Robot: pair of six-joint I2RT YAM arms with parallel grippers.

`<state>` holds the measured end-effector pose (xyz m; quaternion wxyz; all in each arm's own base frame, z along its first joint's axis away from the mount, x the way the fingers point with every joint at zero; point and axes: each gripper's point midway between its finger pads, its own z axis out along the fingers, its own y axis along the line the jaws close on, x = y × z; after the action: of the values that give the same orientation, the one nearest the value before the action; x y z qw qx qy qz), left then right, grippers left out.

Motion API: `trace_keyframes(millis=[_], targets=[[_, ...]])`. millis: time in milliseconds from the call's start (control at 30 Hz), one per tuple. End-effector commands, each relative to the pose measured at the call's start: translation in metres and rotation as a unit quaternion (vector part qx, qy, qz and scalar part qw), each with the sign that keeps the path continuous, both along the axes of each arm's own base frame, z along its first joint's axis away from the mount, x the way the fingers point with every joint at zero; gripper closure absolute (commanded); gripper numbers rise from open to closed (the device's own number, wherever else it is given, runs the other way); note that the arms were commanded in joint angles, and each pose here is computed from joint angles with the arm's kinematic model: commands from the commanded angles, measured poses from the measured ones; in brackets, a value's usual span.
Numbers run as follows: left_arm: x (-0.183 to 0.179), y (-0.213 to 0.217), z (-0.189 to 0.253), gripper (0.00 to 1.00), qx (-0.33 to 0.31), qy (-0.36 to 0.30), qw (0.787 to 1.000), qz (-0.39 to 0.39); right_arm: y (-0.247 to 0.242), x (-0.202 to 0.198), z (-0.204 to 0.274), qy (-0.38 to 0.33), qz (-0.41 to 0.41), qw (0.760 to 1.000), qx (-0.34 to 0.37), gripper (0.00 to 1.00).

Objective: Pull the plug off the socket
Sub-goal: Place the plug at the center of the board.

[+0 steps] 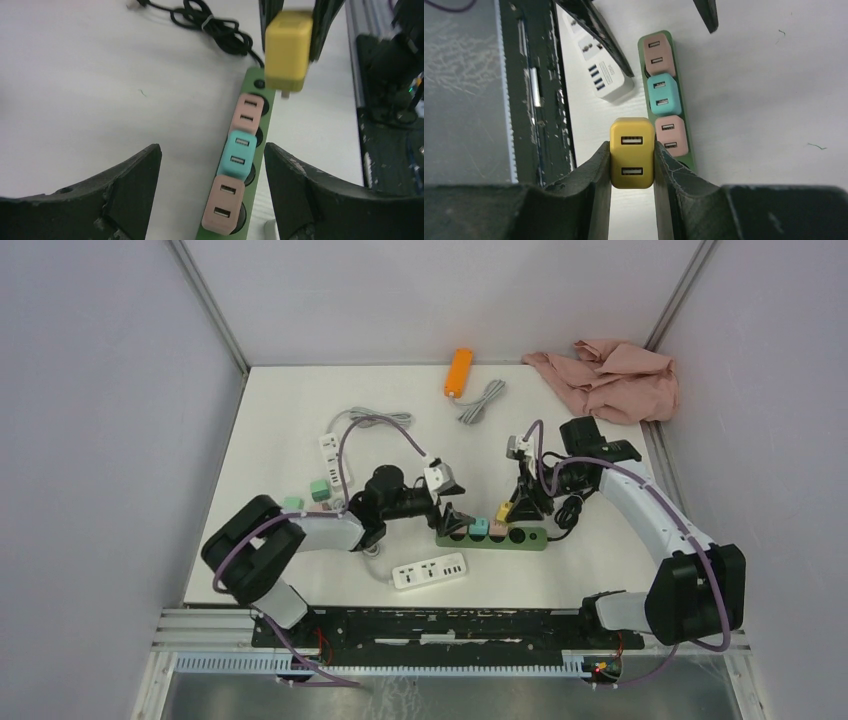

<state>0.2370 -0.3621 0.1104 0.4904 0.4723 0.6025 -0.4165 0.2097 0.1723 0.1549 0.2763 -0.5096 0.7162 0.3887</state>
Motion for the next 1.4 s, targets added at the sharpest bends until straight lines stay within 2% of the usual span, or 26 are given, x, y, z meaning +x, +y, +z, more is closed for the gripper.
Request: trace_keyframes(millis=[0, 133, 233, 333, 433, 600, 800, 933, 1067, 1200, 1367], targets=[[0.001, 0.012, 0.062, 0.18, -0.073, 0.042, 0.995, 0.055, 0.02, 0.009, 0.035, 0.068, -0.048, 0.993, 0.088, 0.99], [-0.005, 0.032, 0.092, 0.17, -0.137, 0.111, 0.978, 0.115, 0.03, 0.02, 0.045, 0.16, -0.101, 0.973, 0.133, 0.96], [-0.003, 0.046, 0.105, 0.13, -0.19, 0.189, 0.95, 0.164, 0.036, 0.03, 0.047, 0.229, -0.134, 0.952, 0.153, 0.95], [-0.005, 0.054, 0.109, 0.13, -0.211, 0.242, 0.927, 0.192, 0.039, 0.037, 0.042, 0.293, -0.162, 0.93, 0.154, 0.94], [-0.005, 0.052, 0.108, 0.13, -0.199, 0.263, 0.917, 0.225, 0.041, 0.045, 0.036, 0.345, -0.193, 0.907, 0.145, 0.93], [0.007, 0.051, 0.09, 0.12, -0.103, 0.227, 0.897, 0.364, 0.042, 0.047, 0.03, 0.367, -0.2, 0.898, 0.138, 0.9], [-0.003, 0.023, 0.089, 0.12, -0.033, 0.161, 0.915, 0.369, 0.041, 0.048, 0.025, 0.378, -0.203, 0.894, 0.131, 0.86], [0.001, 0.011, 0.082, 0.13, 0.01, 0.125, 0.918, 0.376, 0.042, 0.048, 0.023, 0.383, -0.2, 0.892, 0.128, 0.86], [0.006, -0.001, 0.071, 0.17, 0.043, 0.117, 0.917, 0.379, 0.041, 0.048, 0.021, 0.386, -0.2, 0.892, 0.127, 0.86], [0.009, -0.013, 0.068, 0.26, 0.049, 0.119, 0.918, 0.374, 0.042, 0.048, 0.02, 0.387, -0.199, 0.892, 0.125, 0.86], [0.011, -0.026, 0.065, 0.27, 0.051, 0.122, 0.922, 0.363, 0.042, 0.047, 0.019, 0.393, -0.195, 0.89, 0.126, 0.86]])
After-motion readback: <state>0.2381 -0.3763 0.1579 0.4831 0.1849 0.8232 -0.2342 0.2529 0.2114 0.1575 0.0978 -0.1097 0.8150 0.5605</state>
